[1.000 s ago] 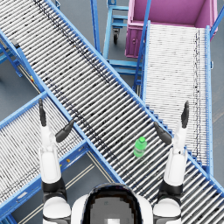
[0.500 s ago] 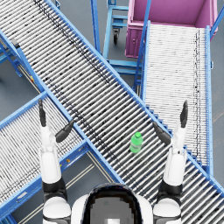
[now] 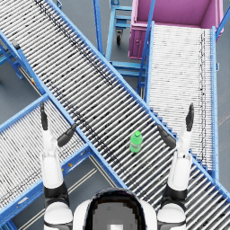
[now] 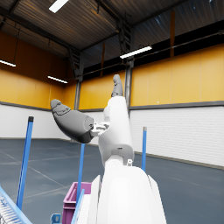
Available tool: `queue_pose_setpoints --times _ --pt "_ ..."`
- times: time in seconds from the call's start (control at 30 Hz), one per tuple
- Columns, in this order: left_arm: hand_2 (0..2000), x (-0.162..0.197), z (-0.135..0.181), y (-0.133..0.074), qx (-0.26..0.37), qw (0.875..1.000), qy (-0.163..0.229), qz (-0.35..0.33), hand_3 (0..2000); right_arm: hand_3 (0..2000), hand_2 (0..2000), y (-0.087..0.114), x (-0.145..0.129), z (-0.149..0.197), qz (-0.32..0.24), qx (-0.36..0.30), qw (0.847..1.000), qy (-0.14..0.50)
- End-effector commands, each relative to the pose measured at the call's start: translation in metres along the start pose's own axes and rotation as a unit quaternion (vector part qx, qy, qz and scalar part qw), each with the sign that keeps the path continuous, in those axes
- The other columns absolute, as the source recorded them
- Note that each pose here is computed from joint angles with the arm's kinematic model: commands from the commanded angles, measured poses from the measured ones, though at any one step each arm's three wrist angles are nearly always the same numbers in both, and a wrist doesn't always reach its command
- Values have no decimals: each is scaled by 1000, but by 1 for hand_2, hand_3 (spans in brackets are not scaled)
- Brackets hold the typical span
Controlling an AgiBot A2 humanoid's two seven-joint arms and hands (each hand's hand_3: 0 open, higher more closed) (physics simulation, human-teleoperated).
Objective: Pick up the oil and place it on the left assembly line, put the cola on the right, and keep Sprite still
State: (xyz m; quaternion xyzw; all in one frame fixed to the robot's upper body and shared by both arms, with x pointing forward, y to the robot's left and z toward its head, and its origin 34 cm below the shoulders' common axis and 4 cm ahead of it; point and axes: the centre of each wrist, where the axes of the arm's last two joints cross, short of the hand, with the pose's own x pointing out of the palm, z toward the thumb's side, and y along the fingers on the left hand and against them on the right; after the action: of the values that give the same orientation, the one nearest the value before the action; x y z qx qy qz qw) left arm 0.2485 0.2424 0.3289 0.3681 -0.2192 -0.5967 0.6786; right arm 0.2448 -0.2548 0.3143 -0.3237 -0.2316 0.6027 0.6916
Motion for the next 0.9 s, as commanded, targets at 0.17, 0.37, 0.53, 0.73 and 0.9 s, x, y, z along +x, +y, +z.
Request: queue_pose_setpoints --times 0.17,0.37,0.53,0.73,0.9 --pt "0 0 2 3 6 1000 0 1 0 0 0 1 0 -1 -2 2 1000 0" --pt "0 0 0 0 -1 1000 -2 1 0 0 0 0 1 0 1 0 1000 -2" --pt "0 1 2 3 5 1000 -3 0 0 0 0 0 1 0 0 0 1000 -2" --pt "0 2 1 1 2 1000 -4 -1 0 0 0 1 1 0 -1 2 1000 -3" --pt "0 2 3 3 7 1000 -5 0 0 0 0 2 1 0 -1 1 1000 -4"
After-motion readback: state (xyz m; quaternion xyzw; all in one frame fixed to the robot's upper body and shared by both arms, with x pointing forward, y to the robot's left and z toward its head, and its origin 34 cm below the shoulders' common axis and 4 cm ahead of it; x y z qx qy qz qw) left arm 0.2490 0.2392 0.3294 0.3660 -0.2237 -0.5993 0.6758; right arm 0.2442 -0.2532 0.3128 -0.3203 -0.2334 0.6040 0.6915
